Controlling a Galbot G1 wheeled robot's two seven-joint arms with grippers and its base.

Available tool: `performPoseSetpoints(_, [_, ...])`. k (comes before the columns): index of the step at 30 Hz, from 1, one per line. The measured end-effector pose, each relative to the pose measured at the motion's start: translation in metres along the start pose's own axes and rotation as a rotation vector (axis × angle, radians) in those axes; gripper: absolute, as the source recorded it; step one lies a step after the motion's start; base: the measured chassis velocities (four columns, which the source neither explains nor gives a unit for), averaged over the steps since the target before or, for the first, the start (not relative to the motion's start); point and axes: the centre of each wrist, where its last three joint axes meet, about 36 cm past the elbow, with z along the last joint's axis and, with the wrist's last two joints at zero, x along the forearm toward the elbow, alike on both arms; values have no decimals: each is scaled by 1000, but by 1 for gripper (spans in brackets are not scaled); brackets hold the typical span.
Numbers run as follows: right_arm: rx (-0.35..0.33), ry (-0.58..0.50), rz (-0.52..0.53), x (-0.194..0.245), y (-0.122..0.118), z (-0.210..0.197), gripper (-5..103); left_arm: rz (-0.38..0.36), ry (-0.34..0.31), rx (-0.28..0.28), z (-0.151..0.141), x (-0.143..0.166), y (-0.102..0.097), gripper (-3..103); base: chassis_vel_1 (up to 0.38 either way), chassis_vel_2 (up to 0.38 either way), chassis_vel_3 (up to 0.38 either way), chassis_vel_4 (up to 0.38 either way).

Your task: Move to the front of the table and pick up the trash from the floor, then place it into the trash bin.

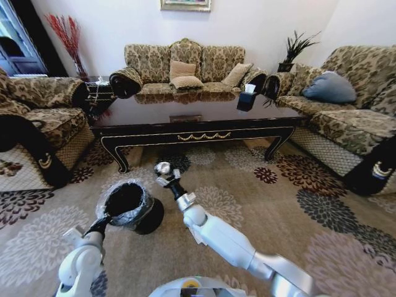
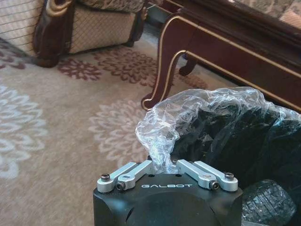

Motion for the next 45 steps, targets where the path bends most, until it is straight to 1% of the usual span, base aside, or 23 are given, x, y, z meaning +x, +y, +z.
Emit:
performPoseSetpoints(1, [0, 0, 0, 0, 0, 0, 75, 0, 0, 0, 0, 0, 0, 4, 0, 0, 0, 0])
performPoseSetpoints(2, [19, 4, -49, 3, 11, 4, 75, 10, -4, -4, -3, -3, -2, 4, 0, 0, 0, 0])
performPoseSetpoints(4, [56, 8, -111, 6, 24, 11, 75, 23, -8, -5, -6, -7, -5, 4, 0, 0, 0, 0])
performPoseSetpoints(5, [56, 8, -111, 6, 24, 11, 75, 23, -8, -5, -6, -7, -5, 4, 0, 0, 0, 0])
performPoseSetpoints(7, [78, 14, -141, 6, 35, 17, 75, 33, -7, -3, -7, -10, -7, 4, 0, 0, 0, 0])
performPoseSetpoints(13, [116, 31, -143, 4, 42, 26, 75, 48, -7, 7, -7, -12, -11, 4, 0, 0, 0, 0])
performPoseSetpoints(14, [123, 36, -135, 3, 42, 26, 72, 49, -7, 8, -7, -12, -11, 4, 0, 0, 0, 0])
performPoseSetpoints(16, [127, 38, -129, 2, 41, 26, 72, 49, -7, 9, -7, -12, -11, 4, 0, 0, 0, 0])
performPoseSetpoints(17, [131, 38, -127, 2, 40, 26, 75, 50, -7, 9, -7, -11, -12, 4, 0, 0, 0, 0])
performPoseSetpoints(20, [142, 39, -118, 2, 35, 25, 91, 49, -8, 11, -7, -11, -12, 4, 0, 0, 0, 0])
performPoseSetpoints(21, [142, 39, -118, 2, 35, 25, 91, 49, -8, 11, -7, -11, -12, 4, 0, 0, 0, 0])
performPoseSetpoints(22, [145, 38, -116, 2, 33, 24, 95, 47, -7, 11, -6, -11, -11, 4, 0, 0, 0, 0])
performPoseSetpoints(23, [151, 35, -115, 2, 31, 23, 95, 45, -7, 10, -6, -10, -10, 4, 0, 0, 0, 0])
performPoseSetpoints(25, [159, 31, -116, 3, 28, 22, 100, 42, -7, 9, -6, -10, -9, 4, 0, 0, 0, 0])
performPoseSetpoints(28, [163, 25, -105, 2, 24, 19, 100, 36, -9, 7, -7, -8, -7, 4, 0, 0, 0, 0])
performPoseSetpoints(30, [150, 35, -62, -2, 17, 16, 100, 29, -13, 5, -8, -7, -4, 4, 0, 0, 0, 0])
performPoseSetpoints(31, [150, 35, -62, -2, 17, 16, 100, 29, -13, 5, -8, -7, -4, 4, 0, 0, 0, 0])
performPoseSetpoints(36, [52, 150, 200, -15, -23, 5, 100, -6, -29, 23, -23, -4, 18, 4, 0, 0, 0, 0])
performPoseSetpoints(37, [52, 150, 200, -15, -23, 5, 100, -6, -29, 23, -23, -4, 18, 4, 0, 0, 0, 0])
performPoseSetpoints(40, [28, 261, 302, -6, -54, 15, 100, -39, -45, 14, -33, -7, 35, 4, 0, 0, 0, 0])
performPoseSetpoints(41, [28, 261, 302, -6, -54, 15, 100, -39, -45, 14, -33, -7, 35, 4, 0, 0, 0, 0])
performPoseSetpoints(43, [26, 334, 346, 5, -71, 23, 100, -52, -52, 12, -39, -7, 42, 4, 0, 0, 0, 0])
performPoseSetpoints(45, [5, 415, 404, 17, -80, 28, 100, -63, -61, 9, -44, -6, 48, 4, 0, 0, 0, 0])
